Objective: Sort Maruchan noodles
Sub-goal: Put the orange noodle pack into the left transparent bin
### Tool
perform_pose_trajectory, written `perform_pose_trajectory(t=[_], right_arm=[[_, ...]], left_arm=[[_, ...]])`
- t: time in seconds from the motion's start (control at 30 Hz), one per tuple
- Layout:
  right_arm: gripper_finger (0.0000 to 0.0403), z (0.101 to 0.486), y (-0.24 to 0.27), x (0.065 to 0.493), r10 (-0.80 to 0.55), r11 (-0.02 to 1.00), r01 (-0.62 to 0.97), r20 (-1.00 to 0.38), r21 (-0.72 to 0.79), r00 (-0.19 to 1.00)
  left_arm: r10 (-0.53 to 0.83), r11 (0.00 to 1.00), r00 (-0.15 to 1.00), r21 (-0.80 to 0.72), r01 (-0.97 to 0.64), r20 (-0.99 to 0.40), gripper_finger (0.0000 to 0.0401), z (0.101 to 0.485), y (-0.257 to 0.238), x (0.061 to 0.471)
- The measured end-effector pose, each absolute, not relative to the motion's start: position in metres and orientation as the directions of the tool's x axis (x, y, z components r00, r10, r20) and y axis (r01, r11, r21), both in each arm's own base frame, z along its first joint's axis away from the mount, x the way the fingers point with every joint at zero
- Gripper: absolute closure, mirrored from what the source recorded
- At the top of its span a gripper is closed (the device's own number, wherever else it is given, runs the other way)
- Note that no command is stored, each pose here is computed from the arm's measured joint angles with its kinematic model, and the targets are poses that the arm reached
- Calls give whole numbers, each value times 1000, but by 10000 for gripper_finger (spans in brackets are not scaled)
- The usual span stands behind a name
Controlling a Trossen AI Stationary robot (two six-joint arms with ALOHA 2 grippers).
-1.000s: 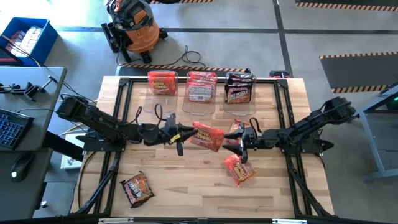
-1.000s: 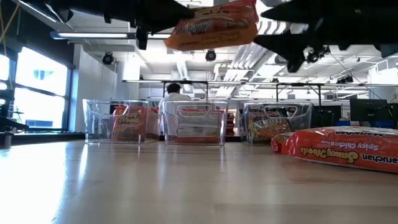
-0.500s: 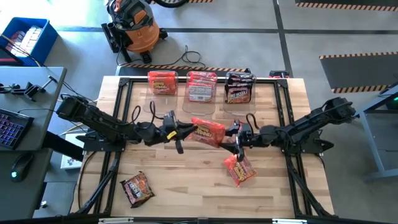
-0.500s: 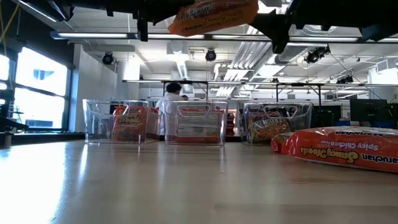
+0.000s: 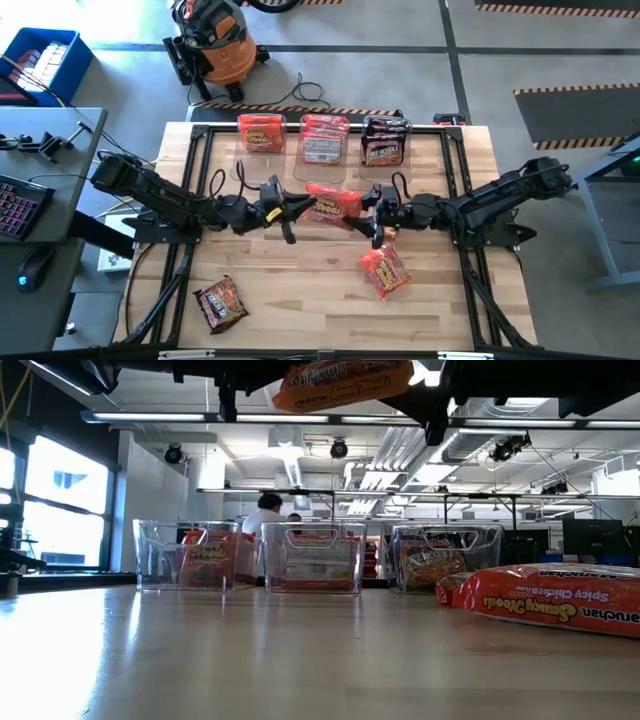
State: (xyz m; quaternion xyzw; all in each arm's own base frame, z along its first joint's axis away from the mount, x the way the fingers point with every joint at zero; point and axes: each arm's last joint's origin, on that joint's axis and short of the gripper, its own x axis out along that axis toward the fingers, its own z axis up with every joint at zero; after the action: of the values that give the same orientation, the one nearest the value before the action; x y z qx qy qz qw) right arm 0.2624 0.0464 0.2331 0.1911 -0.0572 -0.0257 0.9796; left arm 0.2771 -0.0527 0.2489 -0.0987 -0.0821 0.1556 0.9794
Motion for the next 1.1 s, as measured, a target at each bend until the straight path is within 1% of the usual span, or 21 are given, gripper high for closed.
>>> perform_pose_trajectory(t=[0.13,0.37,0.53,0.73,0.87,1.0,1.1], right_arm=[[173,233,44,263,-72,934,32,100,356,992],[216,233,41,264,-44,939,6,104,344,994],[245,234,41,264,-4,960,-28,114,278,993],[274,234,41,264,-4,973,-23,114,230,993],[279,234,40,264,-8,977,-17,112,213,994],[281,233,39,264,-2,985,-16,103,173,995],[281,231,39,264,0,989,-14,89,150,996]], left_arm=[[322,934,936,-209,-289,144,385,250,-53,277],[323,934,935,-209,-290,147,385,251,-52,277],[319,937,934,-203,-285,163,385,252,-52,277],[313,939,935,-201,-278,168,382,253,-53,277],[301,948,939,-160,-275,168,368,253,-54,276],[273,960,949,-106,-259,156,343,257,-59,272],[263,964,958,-69,-257,114,324,262,-61,263]])
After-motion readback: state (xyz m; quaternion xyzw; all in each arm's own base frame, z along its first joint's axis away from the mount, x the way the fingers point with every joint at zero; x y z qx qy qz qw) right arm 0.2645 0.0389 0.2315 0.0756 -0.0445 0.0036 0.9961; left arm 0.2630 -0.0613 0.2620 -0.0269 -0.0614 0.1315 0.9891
